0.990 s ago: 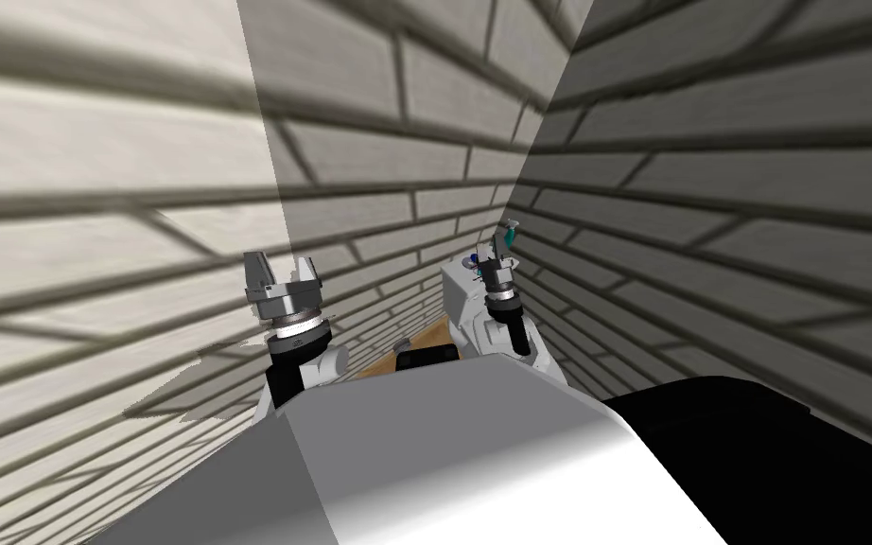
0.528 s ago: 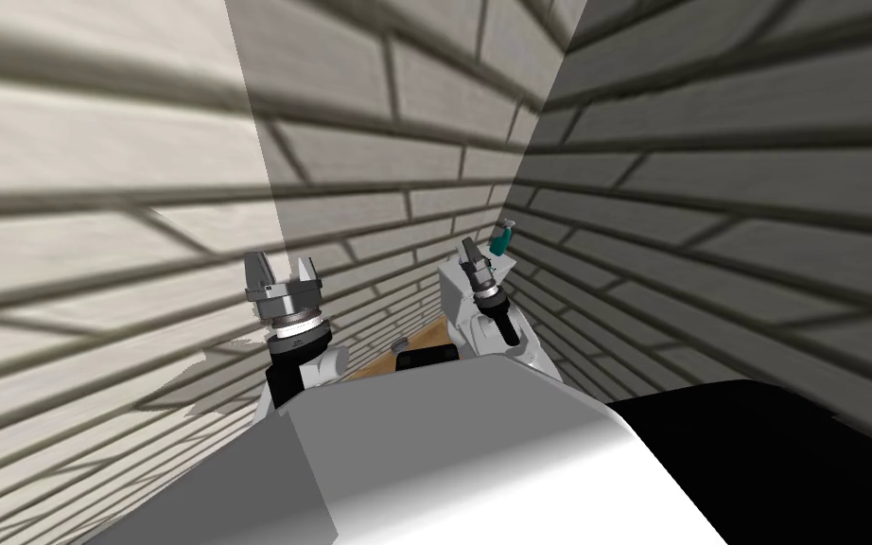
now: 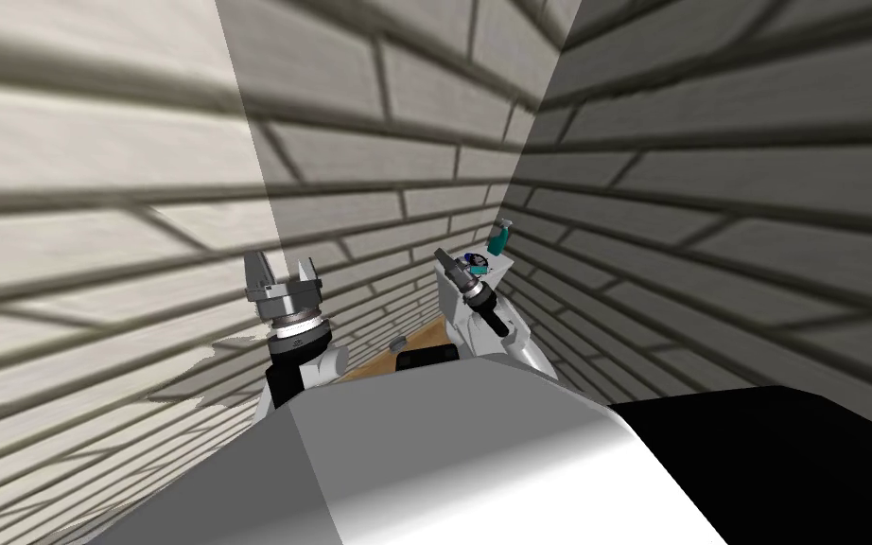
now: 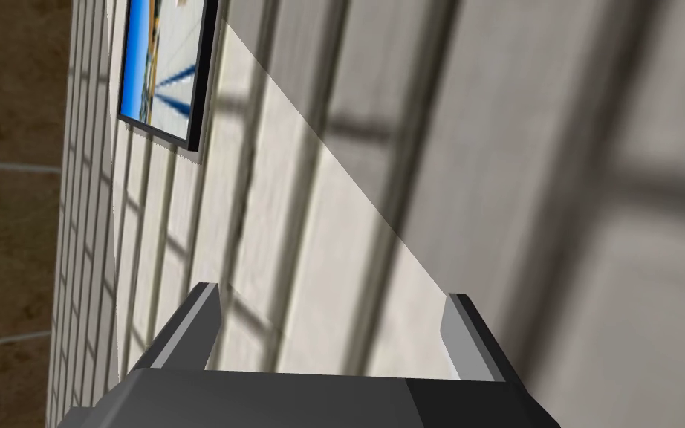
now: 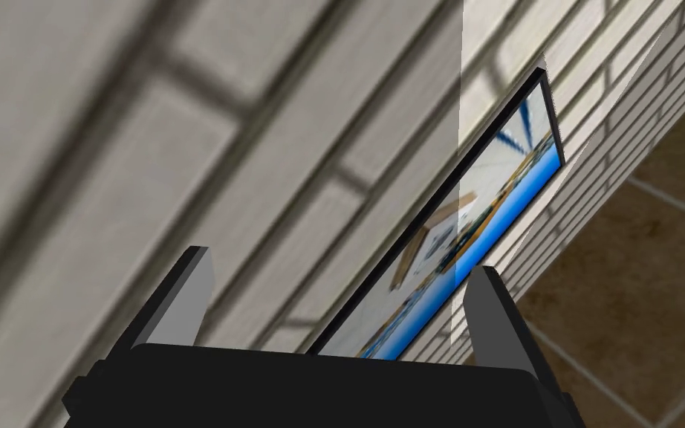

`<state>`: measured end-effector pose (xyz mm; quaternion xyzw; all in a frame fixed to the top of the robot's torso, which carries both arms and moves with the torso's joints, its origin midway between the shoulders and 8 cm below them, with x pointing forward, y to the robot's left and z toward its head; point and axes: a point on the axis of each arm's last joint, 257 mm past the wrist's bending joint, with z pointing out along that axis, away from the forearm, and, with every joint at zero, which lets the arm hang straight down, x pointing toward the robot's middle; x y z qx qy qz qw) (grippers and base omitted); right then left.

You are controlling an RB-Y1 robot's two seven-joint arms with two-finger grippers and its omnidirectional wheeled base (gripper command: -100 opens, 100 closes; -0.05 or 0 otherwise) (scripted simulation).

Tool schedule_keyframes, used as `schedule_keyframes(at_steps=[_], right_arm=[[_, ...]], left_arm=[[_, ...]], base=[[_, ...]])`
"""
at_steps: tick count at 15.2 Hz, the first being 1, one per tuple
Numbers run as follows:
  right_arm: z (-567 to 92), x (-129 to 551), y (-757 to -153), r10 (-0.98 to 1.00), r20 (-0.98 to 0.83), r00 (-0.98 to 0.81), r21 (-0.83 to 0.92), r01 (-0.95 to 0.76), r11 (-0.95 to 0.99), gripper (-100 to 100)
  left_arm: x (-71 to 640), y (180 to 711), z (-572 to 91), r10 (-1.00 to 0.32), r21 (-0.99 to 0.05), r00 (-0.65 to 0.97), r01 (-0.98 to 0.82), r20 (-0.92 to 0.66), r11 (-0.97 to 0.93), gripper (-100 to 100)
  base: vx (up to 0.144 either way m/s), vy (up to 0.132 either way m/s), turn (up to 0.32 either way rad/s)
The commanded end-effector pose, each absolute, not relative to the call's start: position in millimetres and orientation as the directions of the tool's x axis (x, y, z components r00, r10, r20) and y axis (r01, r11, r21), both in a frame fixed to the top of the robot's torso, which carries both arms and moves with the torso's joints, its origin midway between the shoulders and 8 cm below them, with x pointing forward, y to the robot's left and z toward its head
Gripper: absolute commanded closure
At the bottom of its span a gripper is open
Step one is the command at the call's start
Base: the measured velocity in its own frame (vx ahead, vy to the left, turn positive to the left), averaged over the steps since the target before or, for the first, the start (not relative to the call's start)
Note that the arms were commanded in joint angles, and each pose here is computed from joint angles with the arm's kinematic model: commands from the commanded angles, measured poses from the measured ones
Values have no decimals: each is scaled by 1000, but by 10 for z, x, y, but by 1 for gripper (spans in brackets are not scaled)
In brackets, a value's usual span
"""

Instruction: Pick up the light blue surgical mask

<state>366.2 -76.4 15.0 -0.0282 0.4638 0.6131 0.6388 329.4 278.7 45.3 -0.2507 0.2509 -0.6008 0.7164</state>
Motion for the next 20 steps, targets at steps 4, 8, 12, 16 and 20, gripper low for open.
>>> schedule_keyframes(at_steps=[4,8,12,16,20], right_arm=[[-108,3668,-382,627,-752,-201,456,-846,277,-100],[-209,3670,-195,543,-822,-175,383,-874,299,-100],[-342,3671,-55,466,-870,-160,330,-892,310,-100],[-342,3671,-55,466,-870,-160,330,-892,310,-100],[-576,3775,-218,415,-897,-151,320,-870,376,-100]], left_arm=[[3294,2787,453,-987,-661,152,735,-58,152,0],[3294,2787,453,-987,-661,152,735,-58,152,0],[3294,2787,453,-987,-661,152,735,-58,152,0],[3294,2787,453,-987,-661,152,735,-58,152,0],[3294,2787,453,-987,-661,152,735,-58,152,0]], base=[[-17,-17,55],[-14,-14,45],[-17,-17,55],[-2,-2,6],[-7,-2,88]])
